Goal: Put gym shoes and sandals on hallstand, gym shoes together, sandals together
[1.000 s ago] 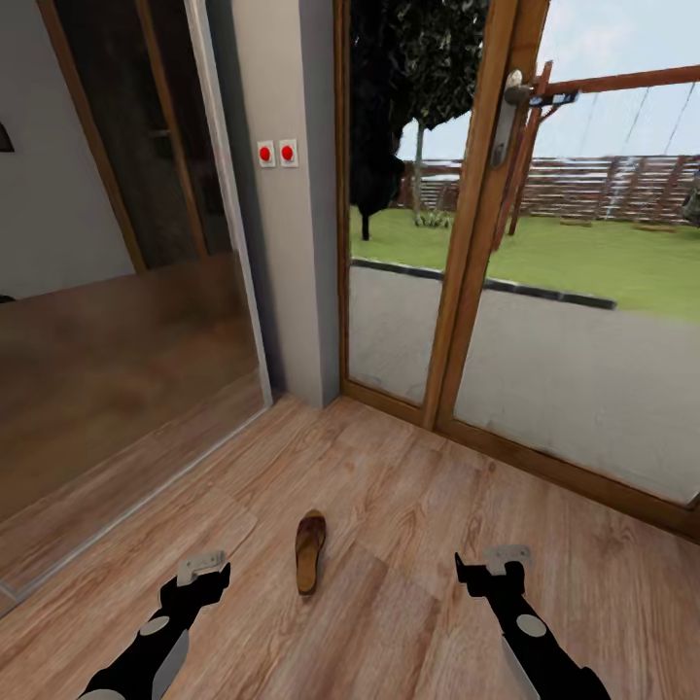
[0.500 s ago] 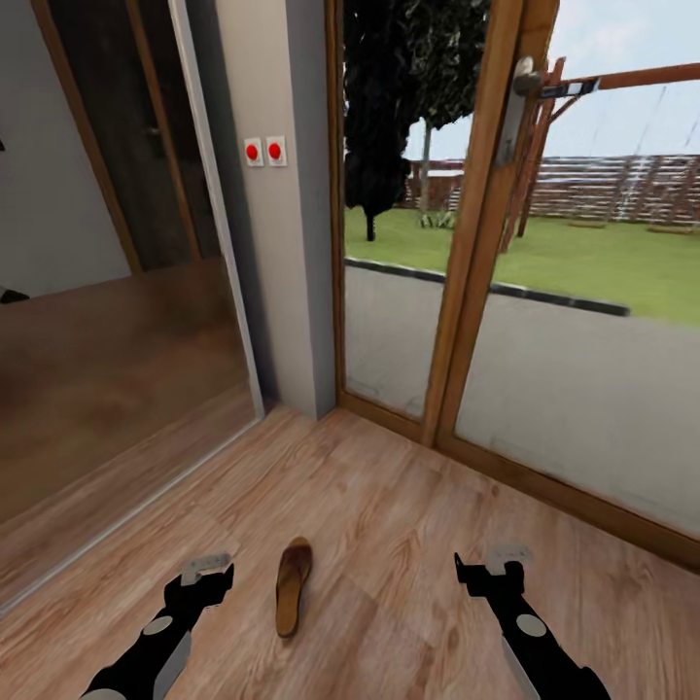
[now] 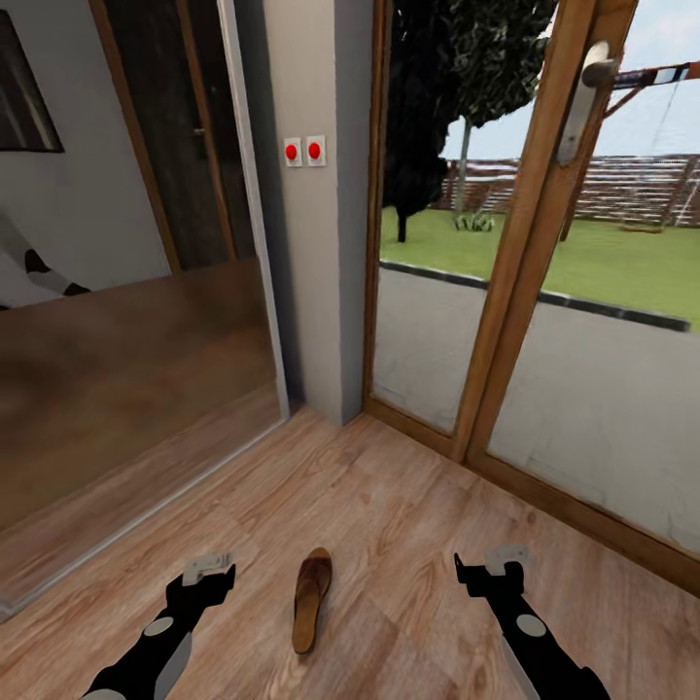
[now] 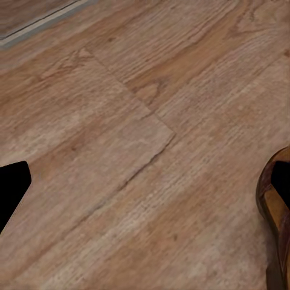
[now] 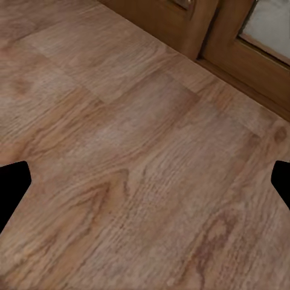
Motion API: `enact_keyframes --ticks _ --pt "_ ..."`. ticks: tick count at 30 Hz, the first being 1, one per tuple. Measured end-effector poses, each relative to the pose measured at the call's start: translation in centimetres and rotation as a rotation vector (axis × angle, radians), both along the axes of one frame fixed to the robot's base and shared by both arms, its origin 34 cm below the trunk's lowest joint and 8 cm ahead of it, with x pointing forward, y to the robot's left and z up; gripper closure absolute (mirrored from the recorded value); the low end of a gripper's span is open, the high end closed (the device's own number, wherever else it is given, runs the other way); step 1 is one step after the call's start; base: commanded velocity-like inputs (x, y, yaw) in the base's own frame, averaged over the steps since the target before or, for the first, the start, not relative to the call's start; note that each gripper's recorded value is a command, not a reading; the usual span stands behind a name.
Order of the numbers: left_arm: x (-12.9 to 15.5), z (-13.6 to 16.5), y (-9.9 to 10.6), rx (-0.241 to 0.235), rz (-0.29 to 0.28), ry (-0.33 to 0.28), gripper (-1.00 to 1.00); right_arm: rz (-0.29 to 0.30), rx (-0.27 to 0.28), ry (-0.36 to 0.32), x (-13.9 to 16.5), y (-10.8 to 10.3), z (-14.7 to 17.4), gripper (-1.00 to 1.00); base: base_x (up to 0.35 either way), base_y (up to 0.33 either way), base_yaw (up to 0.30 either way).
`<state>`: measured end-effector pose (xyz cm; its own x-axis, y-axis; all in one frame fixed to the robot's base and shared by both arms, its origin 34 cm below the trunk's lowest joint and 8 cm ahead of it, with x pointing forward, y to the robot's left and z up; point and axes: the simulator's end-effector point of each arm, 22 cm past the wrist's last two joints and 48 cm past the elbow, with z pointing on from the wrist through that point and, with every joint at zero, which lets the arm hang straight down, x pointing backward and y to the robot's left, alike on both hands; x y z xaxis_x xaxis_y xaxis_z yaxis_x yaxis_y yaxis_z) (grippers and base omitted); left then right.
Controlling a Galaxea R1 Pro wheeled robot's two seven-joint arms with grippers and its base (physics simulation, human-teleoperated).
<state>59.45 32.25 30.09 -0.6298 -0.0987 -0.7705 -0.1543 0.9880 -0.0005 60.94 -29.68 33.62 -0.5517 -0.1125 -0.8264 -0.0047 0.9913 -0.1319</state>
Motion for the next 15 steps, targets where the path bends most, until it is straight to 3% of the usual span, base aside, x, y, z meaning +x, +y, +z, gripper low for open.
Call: enact_keyframes --ticks 7,9,10,15 --pt "0.5 0.2 -1.4 0.005 -0.053 0.0 -1.0 0.063 0.038 0.003 0.2 2.0 0.2 -1.0 0.002 0.0 0.013" --pt "0.9 0.4 -2.0 0.008 -0.074 -0.003 -1.0 0.108 0.062 0.005 0.4 3.2 0.3 -1.0 0.0 0.0 0.004" --pt "1.5 0.7 -4.1 0.005 -0.117 -0.004 -1.0 0.207 0.111 -0.008 1.1 5.8 1.7 -1.0 0.0 0.0 0.001" --pt "3.2 1.4 -5.8 -0.011 -0.139 0.03 -1.0 0.254 0.13 -0.028 2.8 7.0 4.5 -1.0 0.0 0.0 0.0"
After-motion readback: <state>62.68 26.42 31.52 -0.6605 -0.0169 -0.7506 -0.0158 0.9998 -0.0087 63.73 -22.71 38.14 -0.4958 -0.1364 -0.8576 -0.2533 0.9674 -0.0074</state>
